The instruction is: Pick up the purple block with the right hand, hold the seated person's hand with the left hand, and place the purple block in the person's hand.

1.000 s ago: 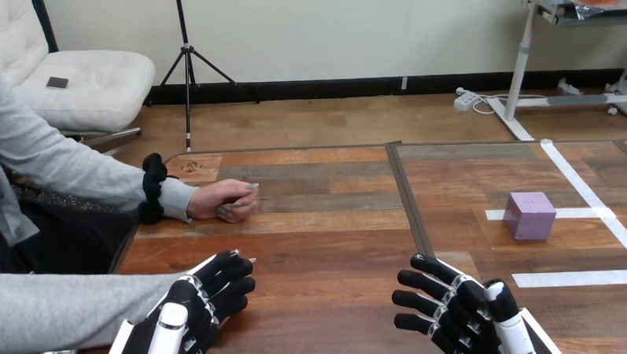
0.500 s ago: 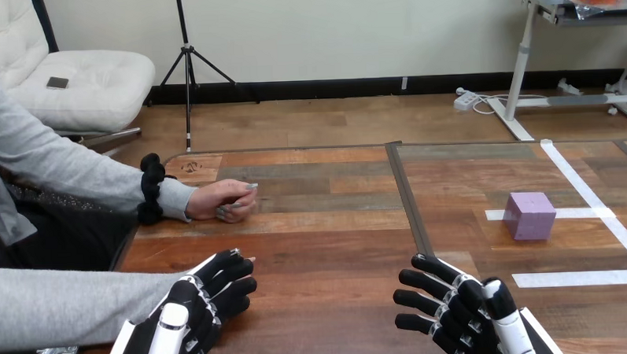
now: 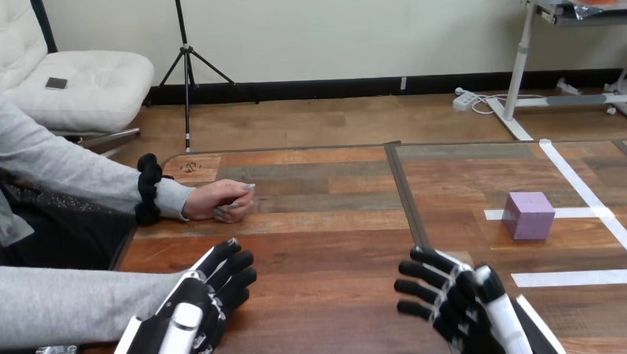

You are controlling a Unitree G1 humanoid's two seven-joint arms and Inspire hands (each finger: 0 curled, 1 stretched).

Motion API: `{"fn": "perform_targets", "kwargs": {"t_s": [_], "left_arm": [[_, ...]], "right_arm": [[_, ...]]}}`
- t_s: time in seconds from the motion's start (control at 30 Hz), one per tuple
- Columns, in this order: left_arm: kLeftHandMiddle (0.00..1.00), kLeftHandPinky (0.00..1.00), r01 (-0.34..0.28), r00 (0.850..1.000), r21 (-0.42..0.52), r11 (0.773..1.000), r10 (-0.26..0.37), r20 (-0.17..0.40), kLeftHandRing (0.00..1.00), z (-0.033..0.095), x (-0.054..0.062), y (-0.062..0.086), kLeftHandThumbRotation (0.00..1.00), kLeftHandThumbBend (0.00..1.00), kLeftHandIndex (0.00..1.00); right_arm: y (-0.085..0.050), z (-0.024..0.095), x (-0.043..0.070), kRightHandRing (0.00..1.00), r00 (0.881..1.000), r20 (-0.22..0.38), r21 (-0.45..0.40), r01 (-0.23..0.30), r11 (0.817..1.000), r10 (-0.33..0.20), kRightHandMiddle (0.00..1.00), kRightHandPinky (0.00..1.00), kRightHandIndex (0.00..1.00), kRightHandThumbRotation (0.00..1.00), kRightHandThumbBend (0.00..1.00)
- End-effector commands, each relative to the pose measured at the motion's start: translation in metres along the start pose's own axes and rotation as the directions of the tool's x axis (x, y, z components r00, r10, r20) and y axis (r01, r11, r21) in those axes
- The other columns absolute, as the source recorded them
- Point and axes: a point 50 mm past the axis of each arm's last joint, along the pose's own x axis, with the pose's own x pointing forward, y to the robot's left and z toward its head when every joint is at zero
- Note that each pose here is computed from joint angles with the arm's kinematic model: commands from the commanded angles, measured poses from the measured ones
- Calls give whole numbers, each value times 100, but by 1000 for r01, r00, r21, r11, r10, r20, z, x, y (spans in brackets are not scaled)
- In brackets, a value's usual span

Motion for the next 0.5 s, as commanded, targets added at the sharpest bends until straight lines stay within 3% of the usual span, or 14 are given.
{"fn": "perform_targets", "kwargs": {"t_s": [0.0,0.17,0.47], "left_arm": [[90,95,39,992,33,999,-43,119,90,15,17,6,88,46,90],[91,95,38,990,28,999,-41,138,92,15,18,9,97,49,90],[92,94,23,988,19,1000,-25,153,92,17,17,12,100,57,90]], "right_arm": [[-8,29,37,82,991,128,-85,-23,996,34,80,78,79,78,72],[-16,34,48,82,989,145,-122,-4,993,22,81,78,80,81,71],[-33,41,63,83,986,167,-161,24,987,3,83,78,83,84,70]]}}
